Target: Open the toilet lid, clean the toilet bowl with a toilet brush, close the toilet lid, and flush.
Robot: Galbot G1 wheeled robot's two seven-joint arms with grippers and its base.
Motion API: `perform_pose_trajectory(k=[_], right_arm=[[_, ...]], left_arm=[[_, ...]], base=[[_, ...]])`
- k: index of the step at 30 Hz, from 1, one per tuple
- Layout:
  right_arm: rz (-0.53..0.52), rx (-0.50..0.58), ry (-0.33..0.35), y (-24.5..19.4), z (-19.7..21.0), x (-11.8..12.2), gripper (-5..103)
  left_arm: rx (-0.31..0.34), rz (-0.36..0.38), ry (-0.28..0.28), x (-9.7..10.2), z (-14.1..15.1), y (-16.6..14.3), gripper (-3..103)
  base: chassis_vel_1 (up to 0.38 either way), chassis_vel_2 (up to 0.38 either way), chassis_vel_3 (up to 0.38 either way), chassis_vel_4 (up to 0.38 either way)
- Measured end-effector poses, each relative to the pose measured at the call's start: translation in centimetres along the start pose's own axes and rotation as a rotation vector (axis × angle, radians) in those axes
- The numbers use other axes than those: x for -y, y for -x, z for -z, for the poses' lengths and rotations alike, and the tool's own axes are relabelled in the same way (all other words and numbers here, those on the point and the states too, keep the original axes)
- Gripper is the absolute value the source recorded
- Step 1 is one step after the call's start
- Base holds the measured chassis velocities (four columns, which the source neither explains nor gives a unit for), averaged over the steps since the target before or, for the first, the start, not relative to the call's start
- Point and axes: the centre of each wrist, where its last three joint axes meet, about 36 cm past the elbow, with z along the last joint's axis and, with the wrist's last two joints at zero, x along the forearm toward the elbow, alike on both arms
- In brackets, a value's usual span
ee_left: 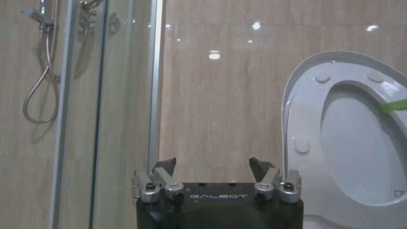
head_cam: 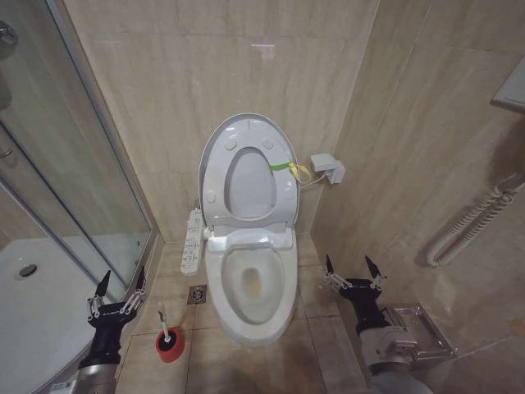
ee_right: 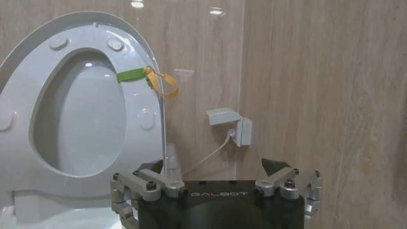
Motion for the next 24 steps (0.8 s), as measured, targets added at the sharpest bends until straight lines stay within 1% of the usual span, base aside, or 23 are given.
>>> perform_pose_trajectory(k=[4,6,8,9,12,15,17,20,24], right_arm=[[0.0,0.0,0.0,0.0,0.0,0.0,100],[0.0,0.0,0.0,0.0,0.0,0.0,100],[0.0,0.0,0.0,0.0,0.0,0.0,100],[0.0,0.0,0.0,0.0,0.0,0.0,100],[0.0,0.0,0.0,0.0,0.0,0.0,100],[0.0,0.0,0.0,0.0,0.0,0.0,100],[0.0,0.0,0.0,0.0,0.0,0.0,100],[0.0,0.0,0.0,0.0,0.0,0.0,100],[0.0,0.0,0.0,0.0,0.0,0.0,100]], left_arm=[[-0.008,0.012,-0.021,0.7,-0.4,-0.3,80],[-0.016,0.022,-0.036,1.5,-0.7,-0.5,80],[-0.024,0.016,-0.048,2.3,-0.9,-0.7,81],[-0.024,0.016,-0.048,2.3,-0.9,-0.7,81],[-0.036,-0.024,-0.048,3.1,-1.0,-1.2,81],[-0.034,-0.045,-0.043,3.1,-1.1,-1.2,81],[-0.02,-0.086,-0.029,2.9,-1.3,-1.3,81],[-0.009,-0.105,-0.026,2.9,-1.4,-1.5,81],[-0.01,-0.11,-0.032,3.3,-1.5,-1.8,81]], base=[[0.0,0.0,0.0,0.0],[0.0,0.0,0.0,0.0],[0.0,0.0,0.0,0.0],[0.0,0.0,0.0,0.0],[0.0,0.0,0.0,0.0],[0.0,0.0,0.0,0.0],[0.0,0.0,0.0,0.0],[0.0,0.0,0.0,0.0],[0.0,0.0,0.0,0.0]])
